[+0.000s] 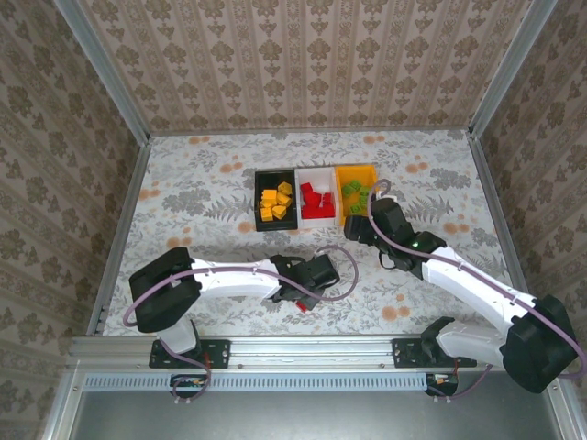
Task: Sort the legos into containers by color
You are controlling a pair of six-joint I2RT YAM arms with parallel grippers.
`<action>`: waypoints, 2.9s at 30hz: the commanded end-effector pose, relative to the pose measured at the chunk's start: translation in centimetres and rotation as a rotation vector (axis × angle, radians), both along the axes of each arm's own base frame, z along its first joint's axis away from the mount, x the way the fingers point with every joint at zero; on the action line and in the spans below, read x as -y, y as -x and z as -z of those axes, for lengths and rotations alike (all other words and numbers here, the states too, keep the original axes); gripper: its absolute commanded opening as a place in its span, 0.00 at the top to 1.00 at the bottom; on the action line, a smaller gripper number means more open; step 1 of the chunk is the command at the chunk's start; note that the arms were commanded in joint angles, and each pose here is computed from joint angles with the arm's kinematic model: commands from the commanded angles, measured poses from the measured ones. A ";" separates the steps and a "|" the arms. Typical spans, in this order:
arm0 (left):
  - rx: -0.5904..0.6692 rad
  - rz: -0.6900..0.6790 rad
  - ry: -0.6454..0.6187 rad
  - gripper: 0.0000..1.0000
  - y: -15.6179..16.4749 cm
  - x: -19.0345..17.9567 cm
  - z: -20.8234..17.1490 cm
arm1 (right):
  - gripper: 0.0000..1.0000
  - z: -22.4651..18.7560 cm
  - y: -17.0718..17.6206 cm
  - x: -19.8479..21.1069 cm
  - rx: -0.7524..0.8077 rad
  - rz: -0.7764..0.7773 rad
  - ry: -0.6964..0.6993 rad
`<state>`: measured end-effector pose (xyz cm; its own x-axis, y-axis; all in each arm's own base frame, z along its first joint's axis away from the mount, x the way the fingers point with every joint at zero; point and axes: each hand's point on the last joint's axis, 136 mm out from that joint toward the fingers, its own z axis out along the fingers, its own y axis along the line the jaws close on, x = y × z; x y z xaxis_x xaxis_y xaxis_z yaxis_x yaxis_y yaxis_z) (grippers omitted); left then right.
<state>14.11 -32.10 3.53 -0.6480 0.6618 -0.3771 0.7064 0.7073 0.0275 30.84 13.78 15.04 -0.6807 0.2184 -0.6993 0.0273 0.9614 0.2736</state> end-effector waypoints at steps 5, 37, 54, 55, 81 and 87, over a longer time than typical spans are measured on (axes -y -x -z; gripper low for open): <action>0.093 -0.016 0.171 0.67 -3.9 2.2 -7.1 | 0.19 0.6 0.8 2.8 -0.001 0.095 0.008; 0.140 -0.151 0.631 0.20 -24.7 13.9 -17.8 | 0.17 2.4 2.0 2.7 -0.038 0.041 -0.035; 0.258 -0.517 0.561 0.00 -11.6 -10.3 -14.9 | 0.16 7.0 6.3 -13.6 -0.188 -0.530 0.111; 0.255 -0.544 0.558 0.00 -10.9 -11.6 -14.4 | 0.15 7.5 6.5 -14.3 -0.200 -0.553 0.129; 0.220 -0.711 0.571 0.00 -7.0 -18.7 -11.8 | 0.16 14.9 9.1 -16.8 -0.420 -0.791 0.481; 0.214 -0.718 0.571 0.00 -7.1 -18.8 -11.6 | 0.26 15.4 9.2 -17.0 -0.425 -0.792 0.462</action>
